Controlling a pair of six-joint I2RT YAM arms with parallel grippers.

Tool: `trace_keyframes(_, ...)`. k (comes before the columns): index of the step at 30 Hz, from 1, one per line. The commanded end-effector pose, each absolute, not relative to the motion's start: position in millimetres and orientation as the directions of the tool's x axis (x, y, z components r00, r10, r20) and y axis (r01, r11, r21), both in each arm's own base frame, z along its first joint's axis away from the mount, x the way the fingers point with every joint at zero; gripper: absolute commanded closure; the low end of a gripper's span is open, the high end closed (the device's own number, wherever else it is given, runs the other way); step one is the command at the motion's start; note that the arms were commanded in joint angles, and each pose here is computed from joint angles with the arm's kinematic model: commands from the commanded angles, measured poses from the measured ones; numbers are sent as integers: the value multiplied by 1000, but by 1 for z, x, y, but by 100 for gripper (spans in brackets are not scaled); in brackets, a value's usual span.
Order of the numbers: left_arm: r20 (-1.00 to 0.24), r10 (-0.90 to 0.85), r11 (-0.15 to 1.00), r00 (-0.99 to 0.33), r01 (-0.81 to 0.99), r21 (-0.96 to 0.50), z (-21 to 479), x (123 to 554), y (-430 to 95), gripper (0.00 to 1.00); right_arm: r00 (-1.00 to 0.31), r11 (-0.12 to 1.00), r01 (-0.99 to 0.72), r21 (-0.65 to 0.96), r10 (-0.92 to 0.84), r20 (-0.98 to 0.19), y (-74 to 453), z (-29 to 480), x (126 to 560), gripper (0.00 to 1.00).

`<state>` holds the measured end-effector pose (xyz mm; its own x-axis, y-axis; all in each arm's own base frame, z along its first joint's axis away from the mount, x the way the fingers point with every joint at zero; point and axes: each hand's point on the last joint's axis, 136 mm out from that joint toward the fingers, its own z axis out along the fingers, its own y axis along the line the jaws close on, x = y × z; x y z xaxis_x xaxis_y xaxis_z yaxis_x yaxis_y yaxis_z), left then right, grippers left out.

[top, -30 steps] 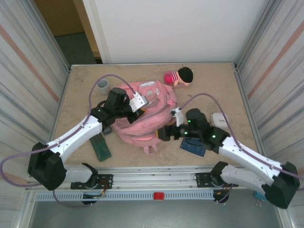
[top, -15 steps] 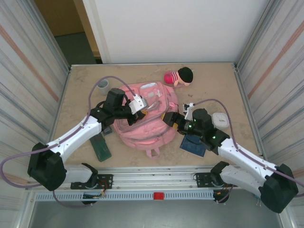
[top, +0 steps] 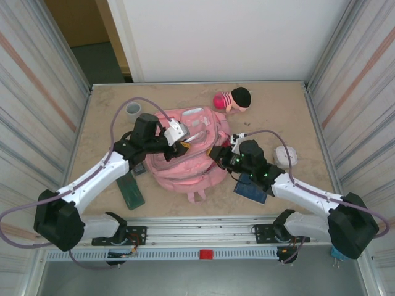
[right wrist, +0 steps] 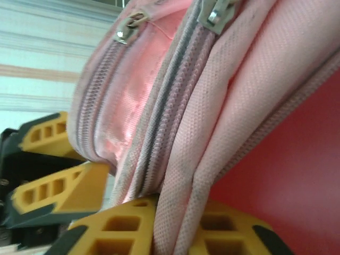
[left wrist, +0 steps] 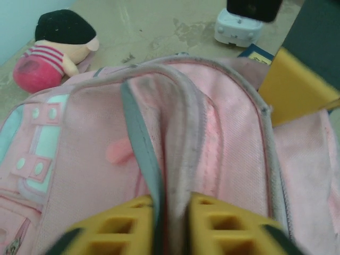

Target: Pack books, pencil case, and school supplies into a backpack

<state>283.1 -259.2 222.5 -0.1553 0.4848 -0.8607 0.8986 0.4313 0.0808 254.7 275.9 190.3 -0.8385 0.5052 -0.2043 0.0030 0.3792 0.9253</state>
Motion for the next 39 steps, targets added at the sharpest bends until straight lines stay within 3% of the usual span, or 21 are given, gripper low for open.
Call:
trace_keyframes(1,-905,374,556,-201,830,45,279,273,-251,57,-802,331,-78,940,539,-256,286,229,267,88)
trace_keyframes(3,-895,352,625,-272,780,9,281,257,-245,53,-799,324,-90,942,542,-262,289,233,269,89)
trace_keyframes(10,-848,172,826,-501,543,-154,267,195,-222,52,-805,299,-123,946,528,-271,305,244,269,92)
trace_keyframes(13,-822,91,890,-563,417,-187,257,183,-220,46,-809,295,-138,945,517,-280,312,250,268,92)
trace_keyframes(26,-627,70,936,-776,268,-227,201,168,-265,46,-817,276,-169,946,497,-291,325,267,266,91)
trace_keyframes(39,-666,41,941,-745,252,-224,183,198,-284,56,-825,261,-193,946,479,-301,331,277,255,91)
